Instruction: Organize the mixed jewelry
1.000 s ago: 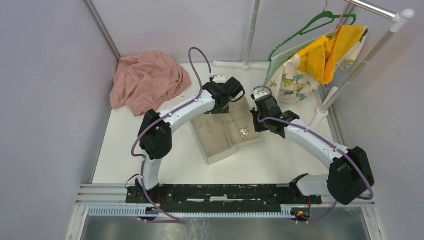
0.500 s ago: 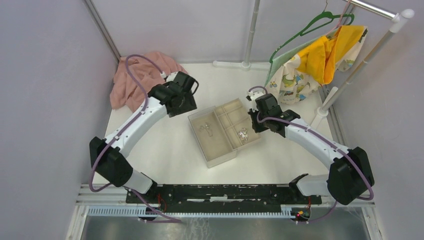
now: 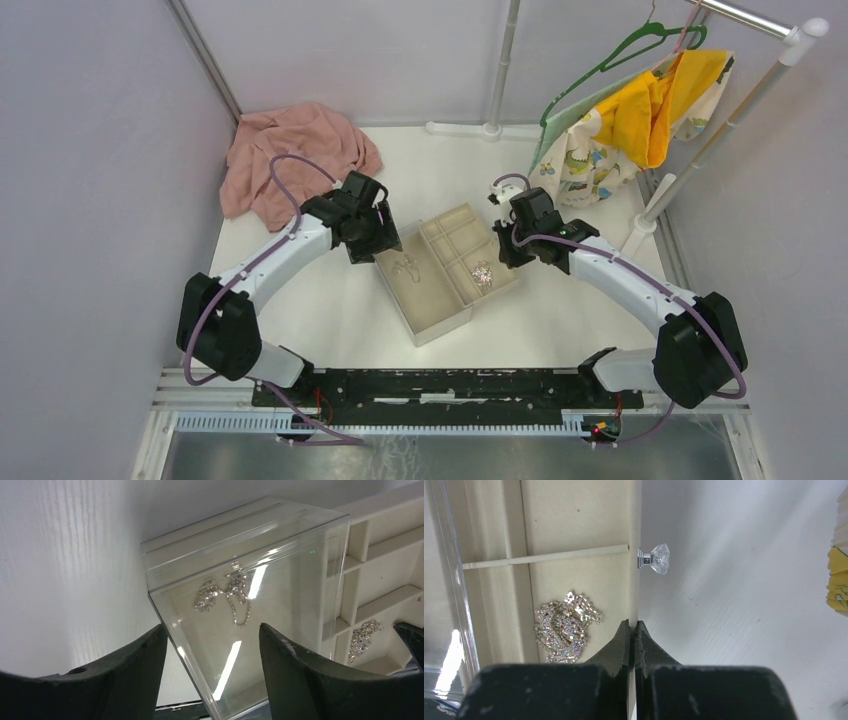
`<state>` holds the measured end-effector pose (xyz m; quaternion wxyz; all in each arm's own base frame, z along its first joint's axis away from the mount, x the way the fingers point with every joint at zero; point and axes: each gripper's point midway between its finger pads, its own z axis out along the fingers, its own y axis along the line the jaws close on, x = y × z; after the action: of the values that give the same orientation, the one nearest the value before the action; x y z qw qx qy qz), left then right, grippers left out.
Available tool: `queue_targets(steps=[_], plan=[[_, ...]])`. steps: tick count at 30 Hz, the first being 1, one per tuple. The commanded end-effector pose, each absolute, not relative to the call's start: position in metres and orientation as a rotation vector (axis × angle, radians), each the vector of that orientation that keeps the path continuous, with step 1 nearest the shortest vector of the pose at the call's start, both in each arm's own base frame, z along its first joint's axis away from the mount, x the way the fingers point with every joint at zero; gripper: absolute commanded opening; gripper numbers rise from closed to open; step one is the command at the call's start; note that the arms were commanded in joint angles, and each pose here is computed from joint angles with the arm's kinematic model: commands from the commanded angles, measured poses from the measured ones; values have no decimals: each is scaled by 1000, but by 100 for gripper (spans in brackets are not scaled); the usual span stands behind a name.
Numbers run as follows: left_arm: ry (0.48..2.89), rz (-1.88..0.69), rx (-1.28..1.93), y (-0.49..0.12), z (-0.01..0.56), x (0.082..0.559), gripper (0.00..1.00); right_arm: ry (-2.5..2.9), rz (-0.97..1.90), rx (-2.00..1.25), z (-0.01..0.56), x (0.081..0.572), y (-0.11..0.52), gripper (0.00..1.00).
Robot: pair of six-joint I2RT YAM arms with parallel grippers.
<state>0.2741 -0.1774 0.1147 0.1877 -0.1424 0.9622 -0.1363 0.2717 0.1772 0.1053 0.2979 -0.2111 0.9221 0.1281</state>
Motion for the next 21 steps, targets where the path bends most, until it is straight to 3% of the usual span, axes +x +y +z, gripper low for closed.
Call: queue_targets(steps=[1,21], plan=[[2668,-624,-283,-215,122,290,73,2350,495,-544,134,283,204,0],[2680,-727,-203,-245,118,315,72,2409,581,-272,129,271,225,0]])
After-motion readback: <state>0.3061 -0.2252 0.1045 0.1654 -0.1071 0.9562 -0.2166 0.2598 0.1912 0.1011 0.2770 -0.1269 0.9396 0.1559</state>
